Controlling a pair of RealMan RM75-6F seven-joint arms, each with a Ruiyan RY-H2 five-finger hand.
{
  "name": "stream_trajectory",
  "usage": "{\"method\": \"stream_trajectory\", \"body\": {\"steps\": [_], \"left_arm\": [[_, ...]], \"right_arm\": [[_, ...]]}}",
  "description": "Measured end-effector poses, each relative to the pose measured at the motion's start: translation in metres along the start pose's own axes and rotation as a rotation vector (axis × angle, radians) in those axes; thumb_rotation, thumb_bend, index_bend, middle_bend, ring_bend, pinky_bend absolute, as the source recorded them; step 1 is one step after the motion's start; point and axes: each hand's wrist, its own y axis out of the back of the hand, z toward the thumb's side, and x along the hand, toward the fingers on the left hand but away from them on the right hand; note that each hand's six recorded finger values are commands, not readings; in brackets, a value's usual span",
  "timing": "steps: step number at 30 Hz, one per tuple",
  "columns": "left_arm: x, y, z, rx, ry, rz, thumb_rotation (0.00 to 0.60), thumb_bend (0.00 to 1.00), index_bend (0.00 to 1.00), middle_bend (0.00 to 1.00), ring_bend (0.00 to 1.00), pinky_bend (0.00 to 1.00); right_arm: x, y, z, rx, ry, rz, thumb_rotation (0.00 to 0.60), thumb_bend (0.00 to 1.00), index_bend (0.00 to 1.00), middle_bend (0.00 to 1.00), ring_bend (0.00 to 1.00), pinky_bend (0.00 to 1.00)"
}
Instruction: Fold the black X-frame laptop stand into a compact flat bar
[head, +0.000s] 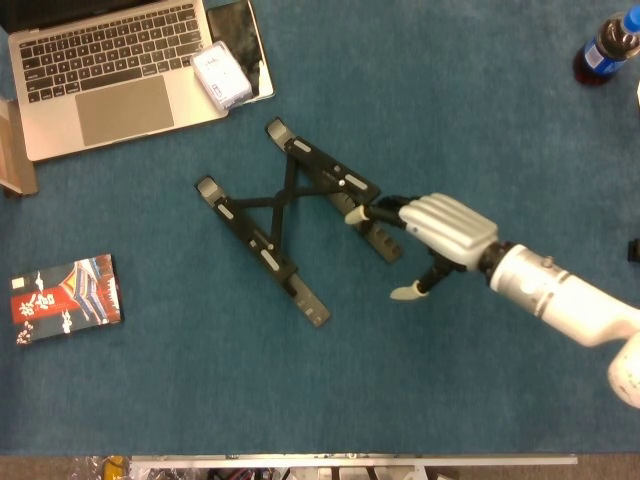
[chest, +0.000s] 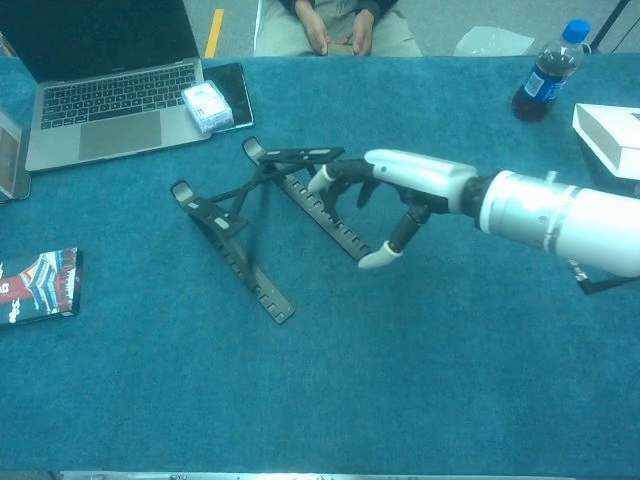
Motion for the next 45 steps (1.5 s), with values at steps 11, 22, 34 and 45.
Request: {"method": "stream_trajectory", "body": {"steps": [11, 22, 34, 45], "left_arm": [[0.006, -0.003, 0.007, 0.015, -0.044, -0.031, 0.6, 0.4, 0.07, 0.04, 0.0, 0.0], [0.008, -0.004, 0.008, 0.02, -0.052, -0.041, 0.6, 0.4, 0.07, 0.05, 0.0, 0.0], [0.006, -0.005, 0.002, 0.016, -0.04, -0.041, 0.6, 0.4, 0.07, 0.05, 0.0, 0.0], [0.005, -0.005, 0.001, 0.009, -0.038, -0.036, 0.6, 0.4, 0.07, 0.04, 0.0, 0.0]], "right_arm": [[-0.037, 0.028, 0.021, 0.14, 0.029, -0.111, 0.6, 0.0, 0.2, 0.32, 0.19, 0.29], [-0.075, 0.056, 0.03, 0.172, 0.008, -0.182, 0.6, 0.0, 0.2, 0.32, 0.19, 0.29], [-0.113, 0.073, 0.046, 0.168, 0.005, -0.224, 0.6, 0.0, 0.2, 0.32, 0.19, 0.29], [-0.132, 0.082, 0.05, 0.156, -0.017, -0.253, 0.6, 0.0, 0.2, 0.32, 0.19, 0.29]]}}
